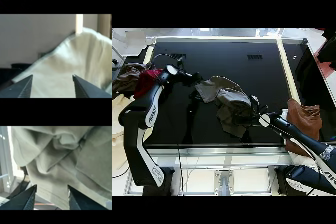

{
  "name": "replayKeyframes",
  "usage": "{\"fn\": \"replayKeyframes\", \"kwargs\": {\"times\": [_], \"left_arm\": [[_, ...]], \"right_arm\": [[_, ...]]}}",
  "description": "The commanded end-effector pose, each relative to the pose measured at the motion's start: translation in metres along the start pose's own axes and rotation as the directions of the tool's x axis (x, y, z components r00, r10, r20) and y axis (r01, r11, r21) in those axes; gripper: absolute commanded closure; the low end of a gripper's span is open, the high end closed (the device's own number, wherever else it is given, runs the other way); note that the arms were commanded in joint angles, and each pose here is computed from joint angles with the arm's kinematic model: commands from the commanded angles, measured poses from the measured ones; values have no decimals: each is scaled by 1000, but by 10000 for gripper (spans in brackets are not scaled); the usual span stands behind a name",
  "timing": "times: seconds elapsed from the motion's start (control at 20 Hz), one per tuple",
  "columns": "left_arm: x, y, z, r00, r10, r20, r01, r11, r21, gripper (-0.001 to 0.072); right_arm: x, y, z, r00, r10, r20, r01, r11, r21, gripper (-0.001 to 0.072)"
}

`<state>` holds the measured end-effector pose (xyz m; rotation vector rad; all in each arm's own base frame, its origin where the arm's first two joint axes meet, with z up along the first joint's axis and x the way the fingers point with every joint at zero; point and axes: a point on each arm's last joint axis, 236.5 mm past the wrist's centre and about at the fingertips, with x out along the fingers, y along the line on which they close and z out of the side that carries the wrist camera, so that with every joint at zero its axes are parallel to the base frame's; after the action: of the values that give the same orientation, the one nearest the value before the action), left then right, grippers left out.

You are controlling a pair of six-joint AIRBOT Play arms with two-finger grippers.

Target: Fold the shirts.

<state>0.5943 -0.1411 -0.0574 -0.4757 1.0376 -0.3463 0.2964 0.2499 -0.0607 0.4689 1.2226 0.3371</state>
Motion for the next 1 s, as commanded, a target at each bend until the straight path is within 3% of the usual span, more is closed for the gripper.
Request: {"fn": "replayKeyframes", "kwargs": {"times": [0.0, 0.1, 0.25, 0.9, 0.95], "left_arm": [[-26, 33, 8, 1000, 9, -24, -11, 996, -88, 226], [-28, 54, -10, 994, -8, -106, -6, 991, -135, 217], [-23, 45, -7, 991, -104, -84, 90, 983, -159, 206], [29, 8, -37, 985, -107, -133, 97, 992, -85, 232], [30, 6, -38, 985, -109, -136, 99, 992, -83, 279]], "right_arm": [[0, 1, 2, 1000, 4, 9, -4, 1000, 1, 260], [0, 1, 2, 1000, 4, 9, -4, 1000, 1, 261], [0, 2, 3, 1000, 5, 9, -5, 1000, 3, 260], [-1, 11, 2, 999, 43, 5, -44, 997, 59, 261], [-1, 11, 2, 999, 43, 4, -43, 997, 59, 261]]}}
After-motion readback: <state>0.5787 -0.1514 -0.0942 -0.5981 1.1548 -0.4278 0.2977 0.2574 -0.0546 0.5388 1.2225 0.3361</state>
